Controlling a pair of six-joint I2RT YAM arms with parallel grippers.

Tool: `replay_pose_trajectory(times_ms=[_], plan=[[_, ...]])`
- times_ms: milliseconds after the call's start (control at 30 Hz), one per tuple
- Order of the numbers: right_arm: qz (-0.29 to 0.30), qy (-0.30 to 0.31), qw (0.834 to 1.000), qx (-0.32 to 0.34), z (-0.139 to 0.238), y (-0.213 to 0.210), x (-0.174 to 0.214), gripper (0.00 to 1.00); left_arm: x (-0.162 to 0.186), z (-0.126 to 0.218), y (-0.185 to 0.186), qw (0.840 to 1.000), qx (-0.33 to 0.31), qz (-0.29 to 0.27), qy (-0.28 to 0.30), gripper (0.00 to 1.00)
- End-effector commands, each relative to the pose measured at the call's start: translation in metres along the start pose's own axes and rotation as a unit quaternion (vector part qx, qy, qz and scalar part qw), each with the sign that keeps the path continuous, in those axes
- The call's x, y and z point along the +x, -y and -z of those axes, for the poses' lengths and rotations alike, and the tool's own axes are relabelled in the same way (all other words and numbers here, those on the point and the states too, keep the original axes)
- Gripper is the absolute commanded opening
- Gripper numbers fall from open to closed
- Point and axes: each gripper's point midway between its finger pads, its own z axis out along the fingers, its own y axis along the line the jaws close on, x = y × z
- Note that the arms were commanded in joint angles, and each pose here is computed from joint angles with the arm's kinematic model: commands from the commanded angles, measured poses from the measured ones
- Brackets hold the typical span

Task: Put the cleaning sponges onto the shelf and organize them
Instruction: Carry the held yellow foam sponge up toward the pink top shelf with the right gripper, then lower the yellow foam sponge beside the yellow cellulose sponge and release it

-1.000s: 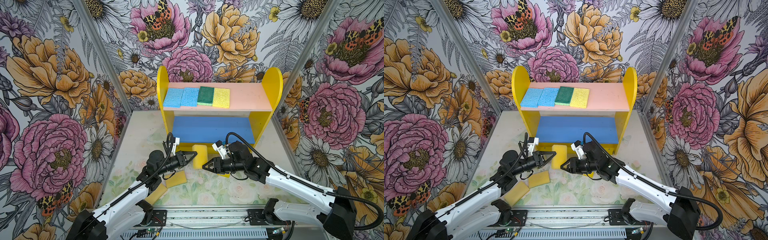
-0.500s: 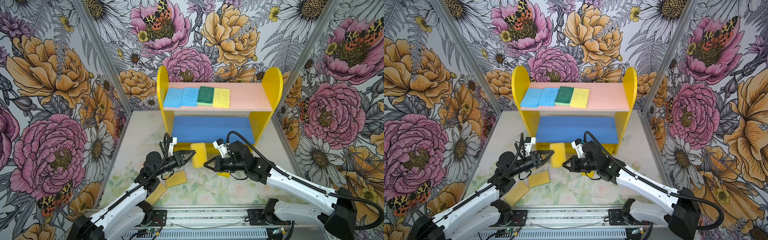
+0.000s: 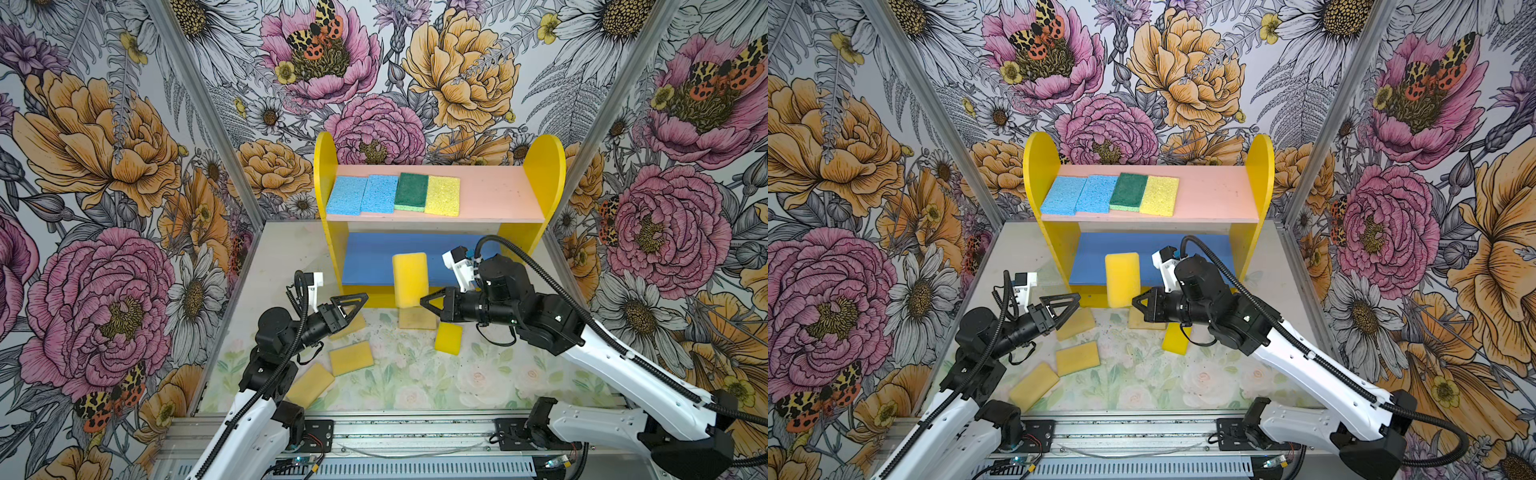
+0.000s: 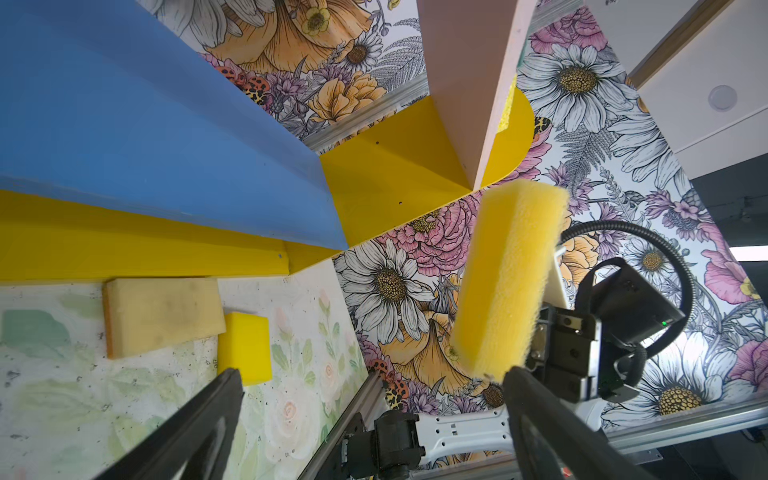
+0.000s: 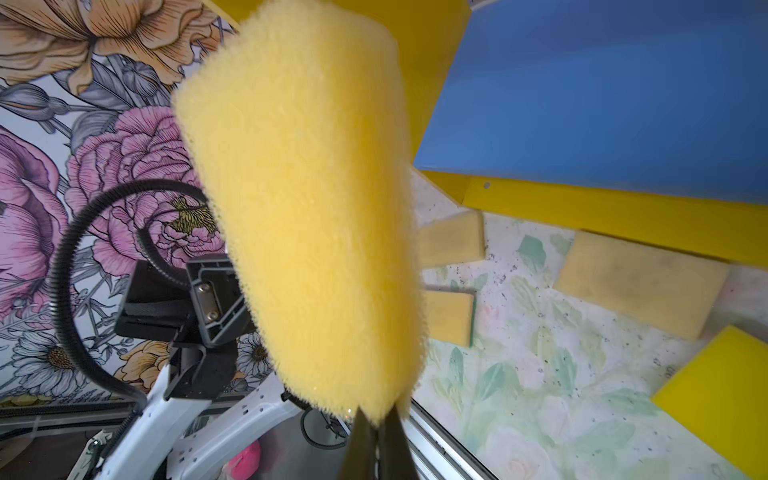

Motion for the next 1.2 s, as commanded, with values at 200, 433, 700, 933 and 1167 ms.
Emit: replay_pose_trajectory(times_ms=[200,433,700,933,1167], plan=[[0.036,0.079,0.988,0.125,0.071,-0.003,-0.089,0.00,0.011,0.013,-0.018,0.999,-0.033,0.010,-0.011,0.99],[0.048,0.067,0.966,0.245,0.096,0.030,-0.137,0.00,0.015,0.018,-0.021,0.998,-0.057,-0.001,-0.024,0.99],[0.003,0.044,0.965,0.259,0.090,0.067,-0.151,0.00,0.021,0.019,-0.029,0.997,-0.066,0.009,-0.033,0.99],[-0.011,0.046,0.965,0.257,0.091,0.079,-0.157,0.00,0.020,0.017,-0.035,0.997,-0.070,0.015,-0.035,0.99],[-0.017,0.054,0.971,0.231,0.091,0.075,-0.163,0.00,0.021,0.017,-0.041,0.996,-0.074,0.022,-0.034,0.99]])
